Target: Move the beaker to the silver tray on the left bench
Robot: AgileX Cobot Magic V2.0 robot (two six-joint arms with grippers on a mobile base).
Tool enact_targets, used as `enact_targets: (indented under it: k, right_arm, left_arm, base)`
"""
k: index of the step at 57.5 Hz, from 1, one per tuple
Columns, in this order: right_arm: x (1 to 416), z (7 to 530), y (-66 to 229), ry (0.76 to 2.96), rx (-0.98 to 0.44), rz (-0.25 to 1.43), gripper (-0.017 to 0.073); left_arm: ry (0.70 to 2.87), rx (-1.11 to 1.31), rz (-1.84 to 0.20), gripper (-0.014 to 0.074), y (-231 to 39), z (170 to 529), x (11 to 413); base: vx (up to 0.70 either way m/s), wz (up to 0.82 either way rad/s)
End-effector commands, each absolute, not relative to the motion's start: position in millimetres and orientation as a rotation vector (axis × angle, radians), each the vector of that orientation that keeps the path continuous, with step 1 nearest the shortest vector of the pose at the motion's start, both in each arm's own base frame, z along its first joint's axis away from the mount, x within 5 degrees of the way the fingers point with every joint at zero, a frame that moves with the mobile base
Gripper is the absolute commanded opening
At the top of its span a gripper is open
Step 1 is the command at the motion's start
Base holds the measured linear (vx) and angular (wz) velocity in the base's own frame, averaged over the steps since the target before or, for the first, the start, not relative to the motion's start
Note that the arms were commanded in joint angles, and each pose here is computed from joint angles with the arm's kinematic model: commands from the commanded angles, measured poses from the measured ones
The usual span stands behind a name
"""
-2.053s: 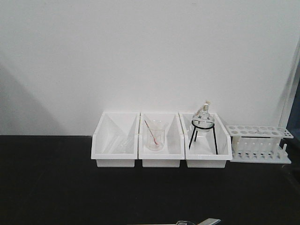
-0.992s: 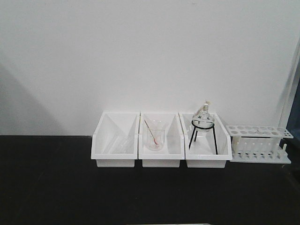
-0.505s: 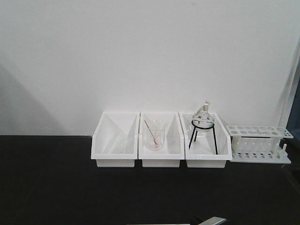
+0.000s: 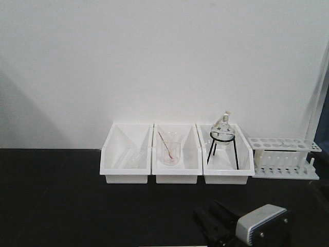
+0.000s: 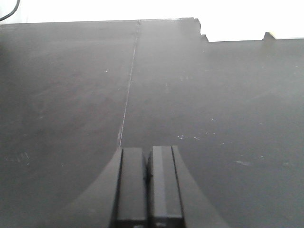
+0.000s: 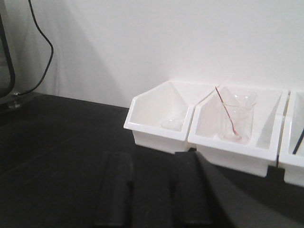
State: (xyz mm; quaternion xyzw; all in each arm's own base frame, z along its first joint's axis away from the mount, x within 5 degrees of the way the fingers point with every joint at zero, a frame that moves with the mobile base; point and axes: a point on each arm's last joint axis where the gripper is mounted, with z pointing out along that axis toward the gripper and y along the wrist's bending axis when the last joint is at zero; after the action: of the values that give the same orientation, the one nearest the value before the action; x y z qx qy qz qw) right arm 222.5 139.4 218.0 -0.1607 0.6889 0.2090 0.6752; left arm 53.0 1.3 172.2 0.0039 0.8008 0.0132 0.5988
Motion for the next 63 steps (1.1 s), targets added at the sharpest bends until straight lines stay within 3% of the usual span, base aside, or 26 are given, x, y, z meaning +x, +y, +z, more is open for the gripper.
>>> enact_targets:
  k: [1,4,17,40,63]
  right_arm:
    - [213,246,133,1.545,-0.319,0.515,0.0069]
    - [204,254,129,1.617,-0.320,0.526,-0.0017]
    - [160,294,105,1.968,-0.439,0.471,-0.0008]
    - [95,342,63,1.756,-0.426,0.497,-0.0008]
    - [84,343,54,1.683,-0.442,0.461,-0.0008]
  left_arm:
    - [1.791,0.012,0.021,0.0001,1,171,54]
    - [1.791,0.012,0.021,0.0001,1,171,54]
    - [1.791,0.012,0.021,0.0001,1,171,54]
    - [1.791,0.012,0.021,0.0001,1,171,54]
    - [1.791,0.012,0.021,0.0001,1,171,54]
  base:
    - [0.00,0.00]
    - [0.00,0.00]
    - [0.00,0.00]
    - [0.00,0.00]
    - [0.00,0.00]
